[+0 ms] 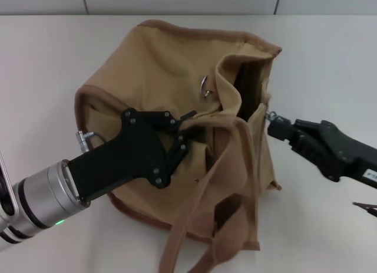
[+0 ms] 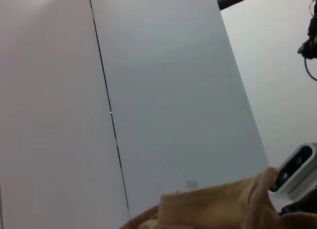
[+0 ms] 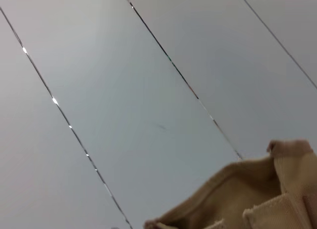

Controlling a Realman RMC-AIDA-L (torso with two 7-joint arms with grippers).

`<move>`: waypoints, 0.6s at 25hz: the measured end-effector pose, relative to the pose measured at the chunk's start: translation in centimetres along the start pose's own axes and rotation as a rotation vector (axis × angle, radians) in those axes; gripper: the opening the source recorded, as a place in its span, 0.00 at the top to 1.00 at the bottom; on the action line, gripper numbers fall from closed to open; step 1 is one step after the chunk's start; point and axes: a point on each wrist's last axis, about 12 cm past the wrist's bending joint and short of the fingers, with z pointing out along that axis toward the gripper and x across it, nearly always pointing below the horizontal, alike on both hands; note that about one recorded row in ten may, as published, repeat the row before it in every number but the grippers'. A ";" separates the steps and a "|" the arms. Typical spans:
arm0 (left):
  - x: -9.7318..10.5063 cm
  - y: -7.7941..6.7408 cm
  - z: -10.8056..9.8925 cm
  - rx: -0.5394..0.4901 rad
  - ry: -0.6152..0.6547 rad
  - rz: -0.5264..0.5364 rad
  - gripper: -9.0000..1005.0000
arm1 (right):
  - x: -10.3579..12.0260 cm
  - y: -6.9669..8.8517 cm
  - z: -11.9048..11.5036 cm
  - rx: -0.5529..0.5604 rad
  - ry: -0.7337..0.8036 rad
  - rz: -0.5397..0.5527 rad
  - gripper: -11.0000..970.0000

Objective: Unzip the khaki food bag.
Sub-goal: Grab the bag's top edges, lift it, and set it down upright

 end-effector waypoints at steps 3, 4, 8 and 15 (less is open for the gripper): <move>0.0 0.0 0.0 -0.003 0.001 0.001 0.90 | -0.6 0.2 -0.6 -0.016 0.001 0.028 0.98; 0.0 0.1 0.0 -0.005 0.001 0.001 0.90 | -0.7 0.2 -0.8 -0.020 0.000 0.034 0.98; 0.0 0.1 -0.1 -0.013 0.001 0.001 0.89 | -0.9 0.4 -1.3 -0.021 -0.013 0.058 0.98; -0.1 0.1 -0.2 -0.041 -0.008 0.000 0.89 | -0.5 -0.8 -0.9 0.063 0.029 0.133 0.97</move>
